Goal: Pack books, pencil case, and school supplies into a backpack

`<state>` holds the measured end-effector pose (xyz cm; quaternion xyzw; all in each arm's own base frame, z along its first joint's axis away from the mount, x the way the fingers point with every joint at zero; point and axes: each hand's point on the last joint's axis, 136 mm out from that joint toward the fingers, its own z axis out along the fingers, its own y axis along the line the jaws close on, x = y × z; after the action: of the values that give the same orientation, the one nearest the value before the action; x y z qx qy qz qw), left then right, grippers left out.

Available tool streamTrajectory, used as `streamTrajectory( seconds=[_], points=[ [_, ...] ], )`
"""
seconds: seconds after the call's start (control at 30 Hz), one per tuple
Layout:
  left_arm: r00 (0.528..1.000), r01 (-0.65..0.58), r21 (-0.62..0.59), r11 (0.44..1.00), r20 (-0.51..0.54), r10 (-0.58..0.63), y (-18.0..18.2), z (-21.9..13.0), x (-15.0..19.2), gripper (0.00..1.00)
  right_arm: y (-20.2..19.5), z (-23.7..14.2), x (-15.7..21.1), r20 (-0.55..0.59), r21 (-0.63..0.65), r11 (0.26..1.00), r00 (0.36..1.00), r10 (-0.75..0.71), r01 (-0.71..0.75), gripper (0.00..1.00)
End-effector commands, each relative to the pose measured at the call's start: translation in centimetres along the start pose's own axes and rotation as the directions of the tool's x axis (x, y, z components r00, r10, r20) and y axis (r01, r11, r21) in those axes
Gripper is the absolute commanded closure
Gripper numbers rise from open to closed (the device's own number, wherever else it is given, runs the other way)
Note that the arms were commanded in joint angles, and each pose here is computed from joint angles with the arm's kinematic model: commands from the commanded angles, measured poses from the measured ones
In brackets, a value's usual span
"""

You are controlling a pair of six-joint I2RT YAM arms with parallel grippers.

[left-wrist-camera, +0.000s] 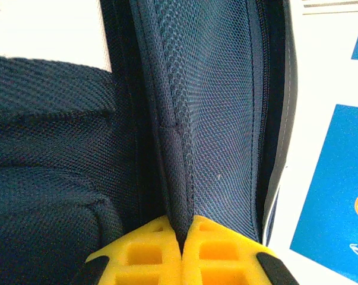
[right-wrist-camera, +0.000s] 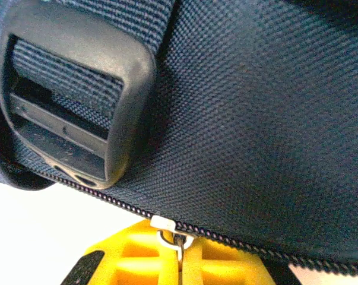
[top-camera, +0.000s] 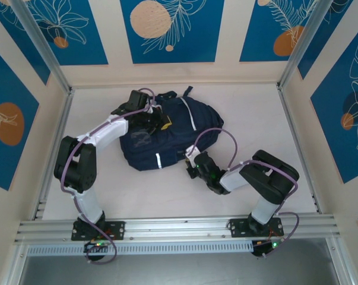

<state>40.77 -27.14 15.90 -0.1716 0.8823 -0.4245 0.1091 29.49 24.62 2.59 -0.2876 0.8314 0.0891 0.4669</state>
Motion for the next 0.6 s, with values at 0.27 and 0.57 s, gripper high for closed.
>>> streamTrajectory(
  seconds=[0.27,0.57],
  points=[
    [0.993,-0.07,-0.066,0.995,0.092,0.076,-0.5,-3.2,-1.9,1.0,-3.5,-1.3,1.0,-0.072,0.121,0.975,0.978,0.198,-0.188,1.0],
    [0.992,-0.078,-0.103,0.992,0.094,0.088,0.2,-3.1,-2.1,1.0,-5.5,-2.2,1.4,-0.087,0.211,0.946,0.96,0.267,-0.245,1.0]
  ],
)
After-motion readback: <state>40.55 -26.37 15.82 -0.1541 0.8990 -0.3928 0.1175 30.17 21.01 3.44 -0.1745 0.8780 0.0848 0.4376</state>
